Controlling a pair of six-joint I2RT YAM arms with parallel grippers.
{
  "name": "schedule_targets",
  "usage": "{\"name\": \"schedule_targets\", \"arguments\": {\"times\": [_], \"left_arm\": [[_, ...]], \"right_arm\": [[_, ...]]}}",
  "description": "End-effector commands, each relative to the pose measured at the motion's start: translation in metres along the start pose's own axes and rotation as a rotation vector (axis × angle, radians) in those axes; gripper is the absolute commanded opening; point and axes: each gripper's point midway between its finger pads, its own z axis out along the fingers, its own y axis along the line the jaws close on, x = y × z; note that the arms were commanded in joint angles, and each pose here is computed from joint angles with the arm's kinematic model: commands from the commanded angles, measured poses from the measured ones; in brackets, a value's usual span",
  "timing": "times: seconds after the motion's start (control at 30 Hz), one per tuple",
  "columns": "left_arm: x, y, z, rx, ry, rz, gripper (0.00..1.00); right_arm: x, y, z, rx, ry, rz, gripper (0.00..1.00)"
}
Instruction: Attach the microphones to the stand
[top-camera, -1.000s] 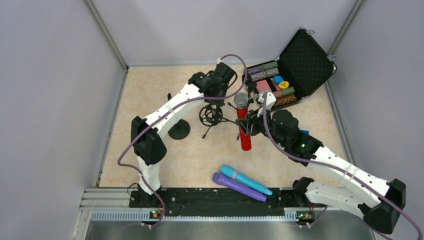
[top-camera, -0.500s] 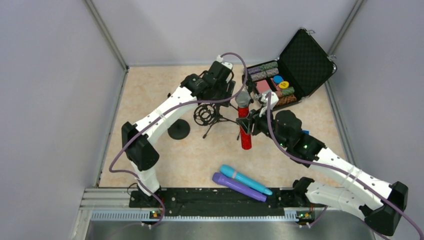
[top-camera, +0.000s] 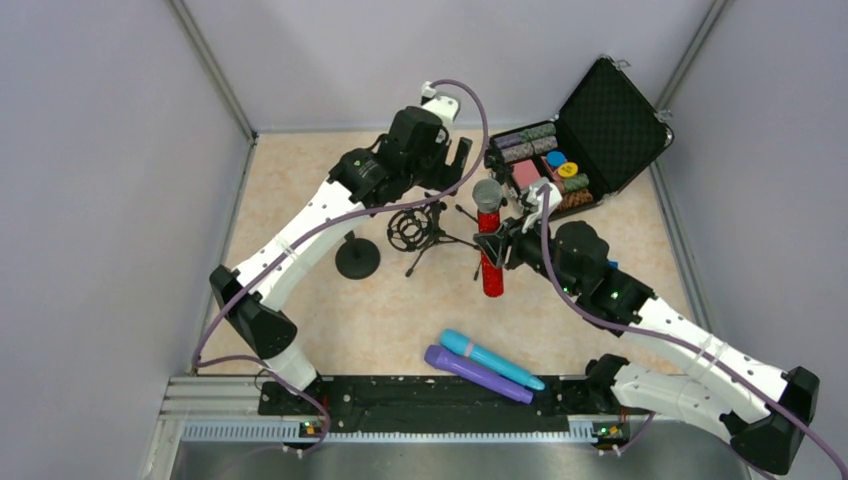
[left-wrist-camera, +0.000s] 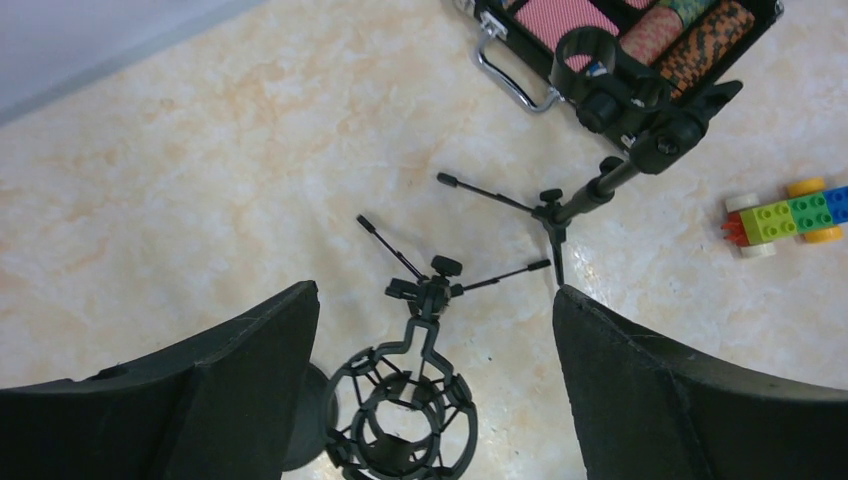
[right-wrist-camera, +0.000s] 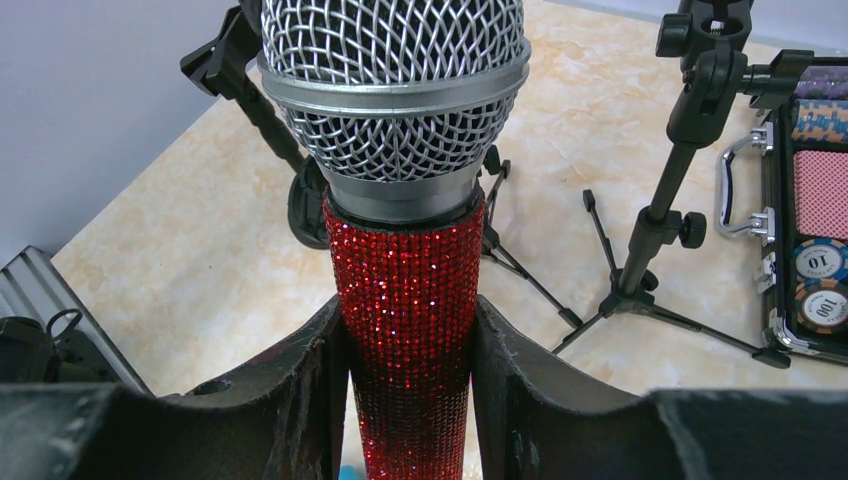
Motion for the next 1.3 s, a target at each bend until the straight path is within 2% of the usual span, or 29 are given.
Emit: {"name": "schedule_targets", "arguments": {"times": [0.0, 0.1, 0.2, 0.33, 0.5, 0.77, 0.93, 1.17, 1.27], "left_arm": [[-0.063, 0.019, -0.042, -0.044, -0.22, 0.021, 0.94], [-0.072, 0.03, -0.054, -0.067, -0.253, 0.016, 0.99], [-0.074, 0.038, -0.063, -0.053, -0.266, 0.007, 0.99], [-0.072, 0.046, -0.069, 0.037, -0.267, -0.049, 0.99], [-0.066, 0.064, -0.077, 0.22, -0.282, -0.229, 0.99], [-0.048, 0.12, -0.088, 0.312, -0.324, -0.479, 0.98], [-0.022, 0.153, -0.087, 0.269, -0.311, -0.595, 0.98], [0.018, 0.213, -0.095, 0.065, -0.325, -0.712, 0.97], [0.033, 0.226, -0.098, -0.013, -0.329, -0.712, 0.97]], "right_arm": [[-0.026, 0.0, -0.004, 0.002, -0.098, 0.012, 0.0], [-0.026, 0.0, -0.004, 0.002, -0.097, 0.009, 0.0], [-0.03, 0.001, -0.002, -0.004, -0.115, 0.008, 0.0], [-0.029, 0.003, 0.002, -0.015, -0.111, 0.008, 0.0], [-0.029, 0.008, 0.011, -0.033, -0.099, -0.016, 0.0], [-0.036, 0.02, 0.033, -0.079, -0.085, -0.04, 0.0], [-0.051, 0.034, 0.046, -0.131, -0.112, -0.028, 0.0], [-0.068, 0.059, 0.065, -0.235, -0.133, 0.014, 0.0], [-0.08, 0.07, 0.07, -0.282, -0.161, 0.041, 0.0]]}}
